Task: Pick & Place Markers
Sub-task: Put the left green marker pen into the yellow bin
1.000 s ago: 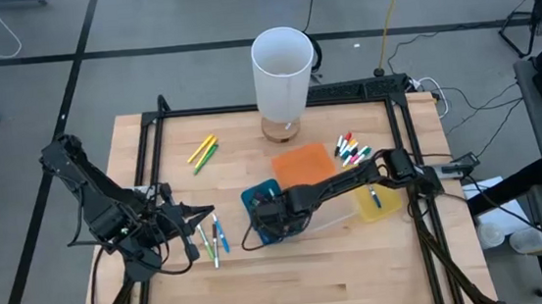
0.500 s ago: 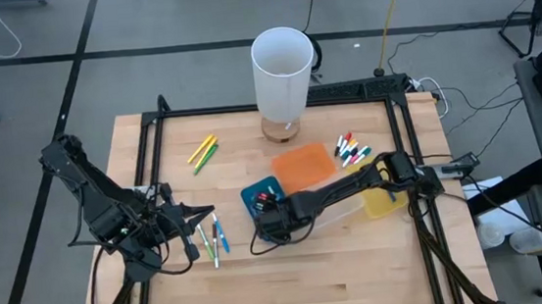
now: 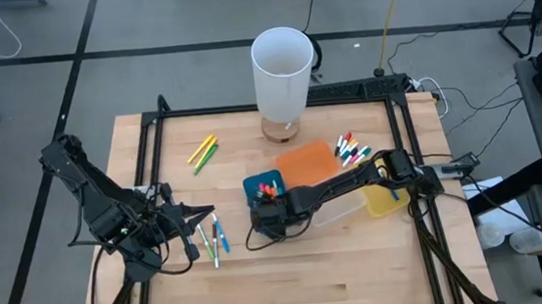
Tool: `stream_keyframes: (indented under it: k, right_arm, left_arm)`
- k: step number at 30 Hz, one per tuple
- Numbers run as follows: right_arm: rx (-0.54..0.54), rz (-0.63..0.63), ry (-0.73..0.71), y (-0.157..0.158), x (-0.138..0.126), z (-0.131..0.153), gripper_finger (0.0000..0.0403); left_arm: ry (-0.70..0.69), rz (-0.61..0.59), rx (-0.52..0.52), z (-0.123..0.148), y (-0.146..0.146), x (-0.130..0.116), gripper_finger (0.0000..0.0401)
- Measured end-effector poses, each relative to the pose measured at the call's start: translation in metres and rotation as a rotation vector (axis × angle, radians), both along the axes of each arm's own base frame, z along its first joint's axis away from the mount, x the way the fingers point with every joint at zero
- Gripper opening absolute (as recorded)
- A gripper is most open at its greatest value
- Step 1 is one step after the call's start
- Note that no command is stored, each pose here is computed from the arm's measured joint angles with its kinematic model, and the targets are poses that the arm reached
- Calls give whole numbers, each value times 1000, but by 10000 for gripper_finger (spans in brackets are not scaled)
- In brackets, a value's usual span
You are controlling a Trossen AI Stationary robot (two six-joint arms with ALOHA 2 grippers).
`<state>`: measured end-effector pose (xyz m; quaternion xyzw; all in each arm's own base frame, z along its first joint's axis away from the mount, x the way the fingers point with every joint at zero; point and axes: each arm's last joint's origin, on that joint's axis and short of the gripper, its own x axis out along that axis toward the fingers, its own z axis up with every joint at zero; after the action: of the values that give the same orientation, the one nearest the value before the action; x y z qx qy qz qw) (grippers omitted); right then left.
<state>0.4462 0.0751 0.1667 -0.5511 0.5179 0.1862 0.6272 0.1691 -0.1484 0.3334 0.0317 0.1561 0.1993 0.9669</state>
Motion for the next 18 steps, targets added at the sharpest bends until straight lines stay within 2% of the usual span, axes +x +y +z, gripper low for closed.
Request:
stream_keyframes:
  k: [4, 8, 10, 12, 14, 16, 18]
  right_arm:
    - [-31, -43, -152, 13, 8, 4, 171]
    - [-113, -145, -323, 24, 14, 12, 171]
    - [-95, -190, -381, 27, 11, 25, 171]
    - [1, -243, -464, 27, 8, 45, 171]
    - [191, -312, -539, 26, 0, 75, 170]
    - [407, -392, -553, 19, -12, 100, 166]
    - [550, -475, -510, 9, -30, 125, 162]
  left_arm:
    - [0, 0, 0, 0, 0, 0, 4]
    - [7, -16, -42, 0, -1, 0, 23]
    - [25, -37, -66, -1, 0, 2, 34]
    - [35, -41, -86, -1, 2, 5, 43]
    - [41, -33, -100, -1, 5, 8, 51]
    - [43, -27, -112, -1, 7, 11, 59]
    - [46, -23, -128, -1, 9, 12, 65]
